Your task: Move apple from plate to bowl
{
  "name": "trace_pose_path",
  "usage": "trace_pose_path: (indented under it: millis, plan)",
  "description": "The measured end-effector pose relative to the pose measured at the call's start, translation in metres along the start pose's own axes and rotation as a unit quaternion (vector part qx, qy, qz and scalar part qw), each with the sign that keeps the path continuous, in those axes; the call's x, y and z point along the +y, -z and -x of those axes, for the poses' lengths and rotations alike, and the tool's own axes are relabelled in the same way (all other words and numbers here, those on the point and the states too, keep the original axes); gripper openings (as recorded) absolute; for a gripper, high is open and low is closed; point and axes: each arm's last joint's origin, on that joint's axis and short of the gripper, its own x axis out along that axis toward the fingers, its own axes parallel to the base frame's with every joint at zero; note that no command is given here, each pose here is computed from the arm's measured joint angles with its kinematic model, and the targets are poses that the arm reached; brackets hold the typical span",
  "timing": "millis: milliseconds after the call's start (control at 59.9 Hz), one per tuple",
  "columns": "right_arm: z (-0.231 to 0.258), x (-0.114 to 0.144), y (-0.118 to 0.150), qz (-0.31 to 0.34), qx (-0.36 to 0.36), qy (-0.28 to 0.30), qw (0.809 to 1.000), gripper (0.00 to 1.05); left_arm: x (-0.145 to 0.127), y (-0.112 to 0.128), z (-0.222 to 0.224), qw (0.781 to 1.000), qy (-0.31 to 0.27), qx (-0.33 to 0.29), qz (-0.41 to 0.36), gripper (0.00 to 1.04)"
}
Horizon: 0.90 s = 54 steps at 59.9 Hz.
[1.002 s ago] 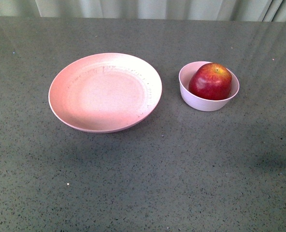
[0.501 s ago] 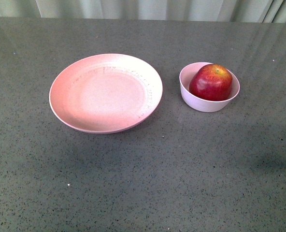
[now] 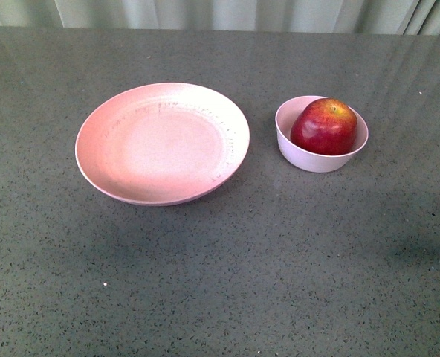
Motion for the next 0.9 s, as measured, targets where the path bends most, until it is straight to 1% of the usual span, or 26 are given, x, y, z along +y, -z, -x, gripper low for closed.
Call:
trace_pose_path:
  millis: [217, 234, 250, 334, 417, 651, 718, 735, 751, 802, 902]
  plan:
    - [0.0, 0.0, 0.0, 0.0, 0.0, 0.0, 1.0, 0.96, 0.0, -0.0001, 0.0, 1.0, 0.0, 0.0, 0.0, 0.02]
    - [0.0, 0.0, 0.0, 0.0, 0.0, 0.0, 1.0, 0.96, 0.0, 0.0, 0.0, 1.0, 0.0, 0.0, 0.0, 0.05]
    - [0.0, 0.0, 0.0, 0.0, 0.0, 0.0, 1.0, 0.96, 0.0, -0.0001, 0.0, 1.0, 0.0, 0.0, 0.0, 0.1]
    - [0.0, 0.0, 0.0, 0.0, 0.0, 0.0, 1.0, 0.96, 0.0, -0.0001, 0.0, 1.0, 0.0, 0.0, 0.0, 0.23]
    - [0.0, 0.0, 0.0, 0.0, 0.0, 0.0, 1.0, 0.96, 0.0, -0.0001, 0.0, 1.0, 0.0, 0.0, 0.0, 0.39]
    - [0.0, 0.0, 0.0, 0.0, 0.0, 0.0, 1.0, 0.96, 0.0, 0.0, 0.0, 1.0, 0.0, 0.0, 0.0, 0.76]
    - [0.0, 0.0, 0.0, 0.0, 0.0, 0.0, 1.0, 0.96, 0.0, 0.0, 0.0, 1.0, 0.0, 0.0, 0.0, 0.9]
    - [0.0, 0.0, 0.0, 0.0, 0.0, 0.0, 1.0, 0.96, 0.0, -0.0001, 0.0, 1.0, 0.0, 0.0, 0.0, 0.95]
    - [0.0, 0.0, 0.0, 0.0, 0.0, 0.0, 1.0, 0.96, 0.0, -0.0001, 0.0, 1.0, 0.0, 0.0, 0.0, 0.97]
    - [0.0, 0.0, 0.0, 0.0, 0.0, 0.0, 1.0, 0.96, 0.0, 0.0, 0.0, 1.0, 0.0, 0.0, 0.0, 0.95]
    - [0.0, 0.0, 0.0, 0.0, 0.0, 0.0, 1.0, 0.96, 0.0, -0.0001, 0.0, 1.0, 0.0, 0.0, 0.0, 0.96]
